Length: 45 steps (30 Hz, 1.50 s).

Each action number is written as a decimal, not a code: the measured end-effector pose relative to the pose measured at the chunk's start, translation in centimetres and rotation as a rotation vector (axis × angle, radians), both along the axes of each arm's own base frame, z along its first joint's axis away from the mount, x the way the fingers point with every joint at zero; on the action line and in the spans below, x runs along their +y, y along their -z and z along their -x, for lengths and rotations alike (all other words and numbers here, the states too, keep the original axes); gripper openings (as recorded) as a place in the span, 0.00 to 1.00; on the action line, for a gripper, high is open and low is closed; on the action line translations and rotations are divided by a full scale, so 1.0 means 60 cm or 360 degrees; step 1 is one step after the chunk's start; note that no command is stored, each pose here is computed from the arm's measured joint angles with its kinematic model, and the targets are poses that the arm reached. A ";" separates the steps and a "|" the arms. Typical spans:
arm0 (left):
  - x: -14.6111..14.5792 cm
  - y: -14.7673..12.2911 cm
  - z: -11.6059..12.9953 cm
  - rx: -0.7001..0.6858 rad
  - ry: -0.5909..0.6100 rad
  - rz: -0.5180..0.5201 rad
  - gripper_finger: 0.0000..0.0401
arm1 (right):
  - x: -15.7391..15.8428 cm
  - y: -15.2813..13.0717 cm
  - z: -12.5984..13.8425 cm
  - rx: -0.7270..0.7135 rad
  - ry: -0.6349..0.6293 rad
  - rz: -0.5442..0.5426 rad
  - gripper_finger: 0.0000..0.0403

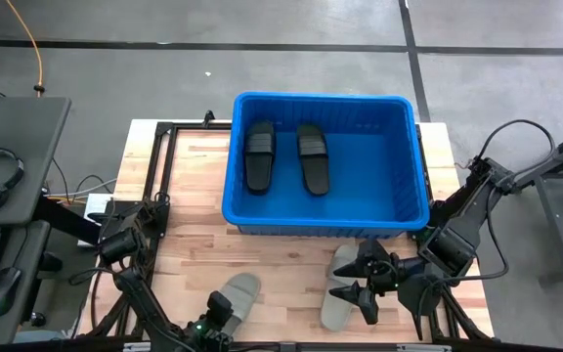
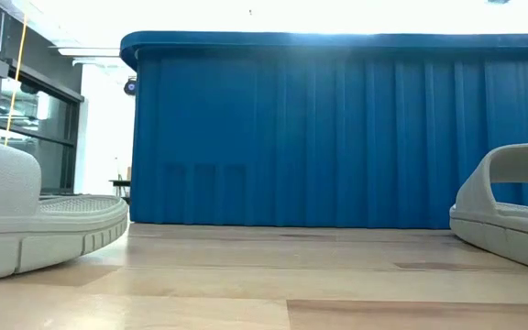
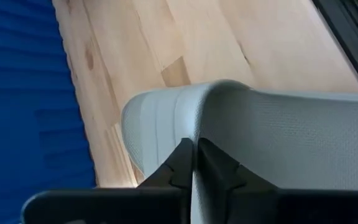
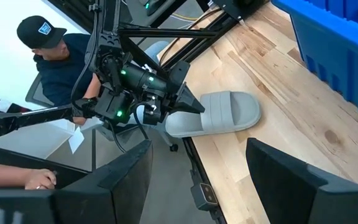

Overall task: Pick and place slides into bin
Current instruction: Put the gray slides into the blue bin

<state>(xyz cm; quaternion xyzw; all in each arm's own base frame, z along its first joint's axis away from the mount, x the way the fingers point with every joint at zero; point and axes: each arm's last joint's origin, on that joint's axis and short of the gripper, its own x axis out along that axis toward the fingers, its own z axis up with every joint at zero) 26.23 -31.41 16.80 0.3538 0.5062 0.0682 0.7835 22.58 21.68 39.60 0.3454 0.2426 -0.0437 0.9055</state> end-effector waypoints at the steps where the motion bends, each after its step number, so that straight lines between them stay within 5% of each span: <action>1: 0.000 0.000 0.000 -0.0008 0.0000 -0.0006 0.02 | 0.000 0.000 0.000 0.0000 0.0000 0.0000 0.61; 17: 0.003 -0.020 0.004 0.0041 -0.0035 -0.0051 0.01 | 0.000 -0.002 -0.001 -0.0037 -0.0026 0.0079 0.61; 38: -0.009 -0.261 -0.019 -0.0294 -0.0088 0.0357 0.00 | 0.010 -0.015 -0.006 -0.0158 -0.0276 0.0218 0.61; 45: 0.036 -0.306 -0.034 -0.0387 -0.0074 0.0298 0.00 | 0.006 -0.021 -0.005 -0.0200 -0.0320 0.0330 0.61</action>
